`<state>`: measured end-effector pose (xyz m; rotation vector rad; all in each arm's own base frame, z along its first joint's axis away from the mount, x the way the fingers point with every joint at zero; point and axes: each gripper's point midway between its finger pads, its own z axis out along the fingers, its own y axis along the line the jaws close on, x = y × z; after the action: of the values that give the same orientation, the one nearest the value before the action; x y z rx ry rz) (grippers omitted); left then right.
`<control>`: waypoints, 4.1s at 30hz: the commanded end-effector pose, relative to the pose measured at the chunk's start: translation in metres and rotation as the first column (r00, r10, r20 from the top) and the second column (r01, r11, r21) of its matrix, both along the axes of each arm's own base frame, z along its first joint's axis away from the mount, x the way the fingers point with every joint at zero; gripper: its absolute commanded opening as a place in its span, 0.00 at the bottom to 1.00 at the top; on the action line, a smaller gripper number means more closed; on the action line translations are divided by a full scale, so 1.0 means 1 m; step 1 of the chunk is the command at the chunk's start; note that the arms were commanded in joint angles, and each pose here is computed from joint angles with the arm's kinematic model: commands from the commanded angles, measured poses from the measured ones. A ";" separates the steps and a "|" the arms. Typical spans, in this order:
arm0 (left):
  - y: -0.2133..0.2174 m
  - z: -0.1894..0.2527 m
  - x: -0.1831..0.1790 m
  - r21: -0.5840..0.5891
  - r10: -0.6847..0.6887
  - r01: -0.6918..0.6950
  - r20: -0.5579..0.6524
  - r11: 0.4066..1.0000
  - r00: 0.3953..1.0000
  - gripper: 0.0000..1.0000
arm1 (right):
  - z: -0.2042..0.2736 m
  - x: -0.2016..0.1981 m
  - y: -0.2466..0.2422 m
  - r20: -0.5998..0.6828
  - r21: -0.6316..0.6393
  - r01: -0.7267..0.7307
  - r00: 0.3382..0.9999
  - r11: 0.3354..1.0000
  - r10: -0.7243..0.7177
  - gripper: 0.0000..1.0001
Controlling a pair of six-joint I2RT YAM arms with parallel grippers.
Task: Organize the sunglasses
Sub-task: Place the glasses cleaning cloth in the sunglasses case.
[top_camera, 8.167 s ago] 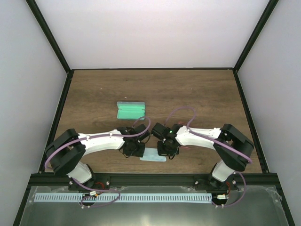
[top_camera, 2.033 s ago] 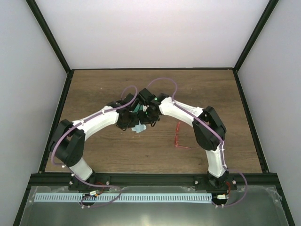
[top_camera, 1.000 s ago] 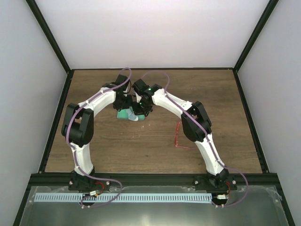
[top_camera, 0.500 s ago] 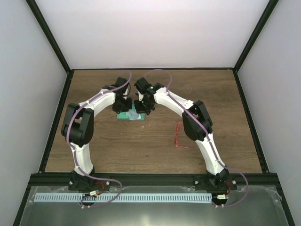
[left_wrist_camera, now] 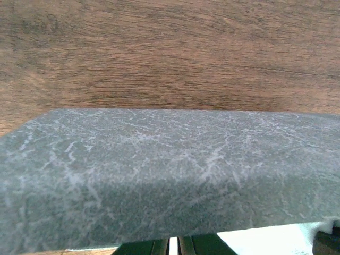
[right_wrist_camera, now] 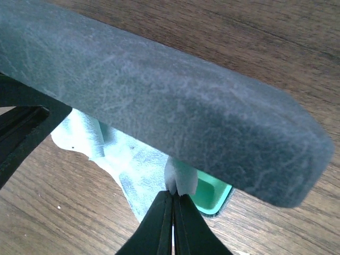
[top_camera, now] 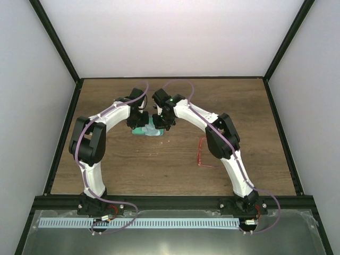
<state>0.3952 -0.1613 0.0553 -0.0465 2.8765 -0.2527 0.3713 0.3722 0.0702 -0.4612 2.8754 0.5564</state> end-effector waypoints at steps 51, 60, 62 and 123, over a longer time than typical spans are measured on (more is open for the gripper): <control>0.021 0.000 0.010 0.114 -0.008 0.003 0.051 0.993 0.999 0.04 | -0.008 0.016 -0.009 0.085 -0.057 -0.012 0.996 0.998 0.017 0.01; 0.022 -0.005 0.006 0.116 -0.013 0.009 0.037 0.993 0.999 0.04 | -0.020 0.015 -0.013 0.076 -0.083 -0.016 0.997 0.996 0.023 0.01; 0.023 -0.008 0.003 0.119 -0.012 0.008 0.033 0.993 0.999 0.04 | -0.022 0.015 -0.014 0.078 -0.093 -0.016 0.997 0.996 0.024 0.01; 0.037 -0.004 0.007 0.173 0.000 -0.008 0.046 0.985 0.999 0.28 | 0.005 0.038 -0.007 0.174 -0.076 -0.008 0.985 0.997 0.021 0.17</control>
<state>0.3936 -0.1273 0.0296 -0.0037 2.8893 -0.0037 0.3938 0.3643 0.0374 -0.5389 2.8223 0.3762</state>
